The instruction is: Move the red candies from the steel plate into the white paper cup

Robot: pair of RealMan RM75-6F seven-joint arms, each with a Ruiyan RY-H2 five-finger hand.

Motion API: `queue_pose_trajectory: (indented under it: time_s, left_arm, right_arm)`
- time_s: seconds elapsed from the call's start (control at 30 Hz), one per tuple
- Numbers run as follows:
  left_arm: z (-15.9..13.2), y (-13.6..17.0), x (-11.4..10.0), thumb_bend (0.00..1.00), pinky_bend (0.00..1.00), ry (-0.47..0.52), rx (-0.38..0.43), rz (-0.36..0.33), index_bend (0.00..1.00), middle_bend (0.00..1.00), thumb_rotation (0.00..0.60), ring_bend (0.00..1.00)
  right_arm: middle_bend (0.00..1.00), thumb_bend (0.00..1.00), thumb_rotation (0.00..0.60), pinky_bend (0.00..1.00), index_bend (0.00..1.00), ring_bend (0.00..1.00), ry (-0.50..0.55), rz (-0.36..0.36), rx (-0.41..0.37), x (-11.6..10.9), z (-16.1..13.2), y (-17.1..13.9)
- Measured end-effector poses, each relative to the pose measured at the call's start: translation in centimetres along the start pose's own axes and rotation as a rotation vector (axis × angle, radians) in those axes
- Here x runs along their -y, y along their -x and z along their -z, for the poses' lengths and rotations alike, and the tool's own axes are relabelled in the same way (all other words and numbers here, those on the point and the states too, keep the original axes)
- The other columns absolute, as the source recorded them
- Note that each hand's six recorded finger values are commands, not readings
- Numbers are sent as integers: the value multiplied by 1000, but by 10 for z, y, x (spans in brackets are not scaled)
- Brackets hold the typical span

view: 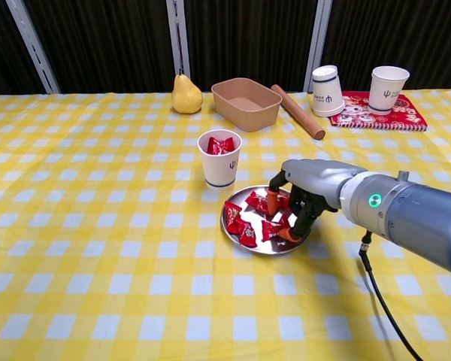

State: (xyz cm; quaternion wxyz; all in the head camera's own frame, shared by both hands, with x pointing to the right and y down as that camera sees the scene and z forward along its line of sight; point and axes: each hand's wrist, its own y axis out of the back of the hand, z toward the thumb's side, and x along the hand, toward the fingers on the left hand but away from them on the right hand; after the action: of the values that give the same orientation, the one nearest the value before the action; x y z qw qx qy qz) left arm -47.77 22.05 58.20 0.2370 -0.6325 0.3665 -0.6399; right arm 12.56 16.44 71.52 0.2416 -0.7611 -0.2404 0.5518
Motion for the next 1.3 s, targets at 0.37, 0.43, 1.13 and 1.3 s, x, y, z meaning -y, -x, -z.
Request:
queue_pose_trajectory:
  time_s: [0.37,0.43,1.13,1.3]
  left_arm:
    - [0,-1,0,47,0,-1,-3,0,0,0,600,0]
    - [0,-1,0,46,0,0,-4,0,0,0,600,0]
    - [0,-1,0,47,0,-2,-4,-4,0,0,600,0]
    - [0,-1,0,47,0,-2,-3,-1,0,0,600,0]
  right_arm:
    - [866,413,600,833,512,911,-1,-6,9,3,4,4]
    - [866,440,600,833,532,911,3,-10,14,5,6,5]
    - [865,543,600,833,574,911,59,38,-25,-19,-7,-3]
    - [865,543,600,833,574,911,95,110,-43,-55,-14,-4]
